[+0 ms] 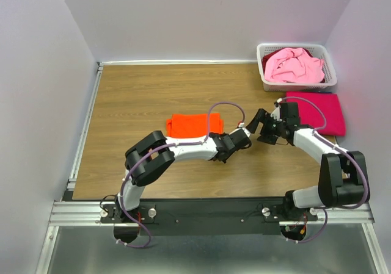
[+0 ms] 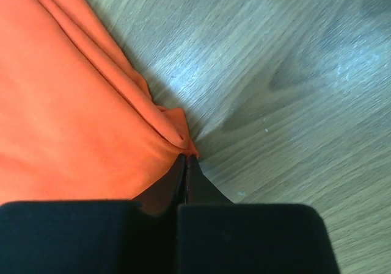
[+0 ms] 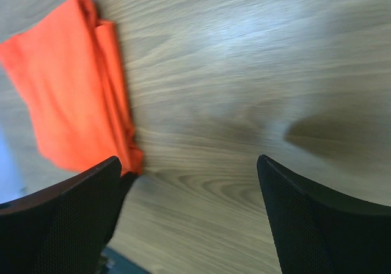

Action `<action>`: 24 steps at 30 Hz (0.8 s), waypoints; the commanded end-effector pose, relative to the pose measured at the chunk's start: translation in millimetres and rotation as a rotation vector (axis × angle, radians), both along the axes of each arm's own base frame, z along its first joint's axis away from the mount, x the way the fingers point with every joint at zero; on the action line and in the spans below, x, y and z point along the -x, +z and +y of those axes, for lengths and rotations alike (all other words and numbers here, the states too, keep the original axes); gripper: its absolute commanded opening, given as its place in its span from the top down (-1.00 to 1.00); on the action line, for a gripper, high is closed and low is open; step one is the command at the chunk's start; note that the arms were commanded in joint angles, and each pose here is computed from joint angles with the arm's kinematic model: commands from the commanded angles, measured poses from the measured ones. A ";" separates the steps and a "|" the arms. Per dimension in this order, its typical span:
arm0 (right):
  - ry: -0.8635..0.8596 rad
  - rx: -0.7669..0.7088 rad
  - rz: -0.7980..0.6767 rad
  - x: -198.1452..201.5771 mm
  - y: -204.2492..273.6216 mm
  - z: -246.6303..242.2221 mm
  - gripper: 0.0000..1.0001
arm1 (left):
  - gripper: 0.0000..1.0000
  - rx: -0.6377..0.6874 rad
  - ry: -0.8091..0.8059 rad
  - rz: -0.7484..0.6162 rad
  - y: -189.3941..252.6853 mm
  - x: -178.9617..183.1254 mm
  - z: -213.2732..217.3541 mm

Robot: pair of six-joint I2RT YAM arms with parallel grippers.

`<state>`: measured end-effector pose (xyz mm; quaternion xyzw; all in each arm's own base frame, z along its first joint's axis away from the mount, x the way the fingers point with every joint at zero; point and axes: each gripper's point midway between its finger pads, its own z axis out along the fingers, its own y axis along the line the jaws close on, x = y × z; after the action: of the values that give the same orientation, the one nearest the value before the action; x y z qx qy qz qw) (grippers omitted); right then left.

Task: Fold and stack the t-shirts
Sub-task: Neatly place the folded tshirt to the corner

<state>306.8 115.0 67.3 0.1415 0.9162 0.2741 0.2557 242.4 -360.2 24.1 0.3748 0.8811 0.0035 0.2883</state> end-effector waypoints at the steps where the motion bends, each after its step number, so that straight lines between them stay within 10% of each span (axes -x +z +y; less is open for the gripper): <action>1: 0.096 -0.248 0.002 3.3 8.3 37.6 -0.96 | 1.00 0.049 0.018 -0.047 17.5 -3.9 2.0; 11: 0.108 -0.612 0.119 5.3 1.5 82.3 -0.98 | 1.00 0.272 -0.003 -0.075 70.6 -1.9 -13.5; 20: 0.165 -0.576 0.211 1.3 -31.6 126.6 -0.96 | 1.00 0.301 -0.008 -0.052 72.9 1.5 -17.1; 24: 0.195 -0.560 0.207 -5.8 -35.7 141.6 -0.59 | 1.00 0.309 -0.019 -0.041 72.9 3.4 -21.3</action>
<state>307.9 246.5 49.5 0.1399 0.8241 0.5415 0.0893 241.3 -372.8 90.2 0.3389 0.8645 -0.1010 0.3572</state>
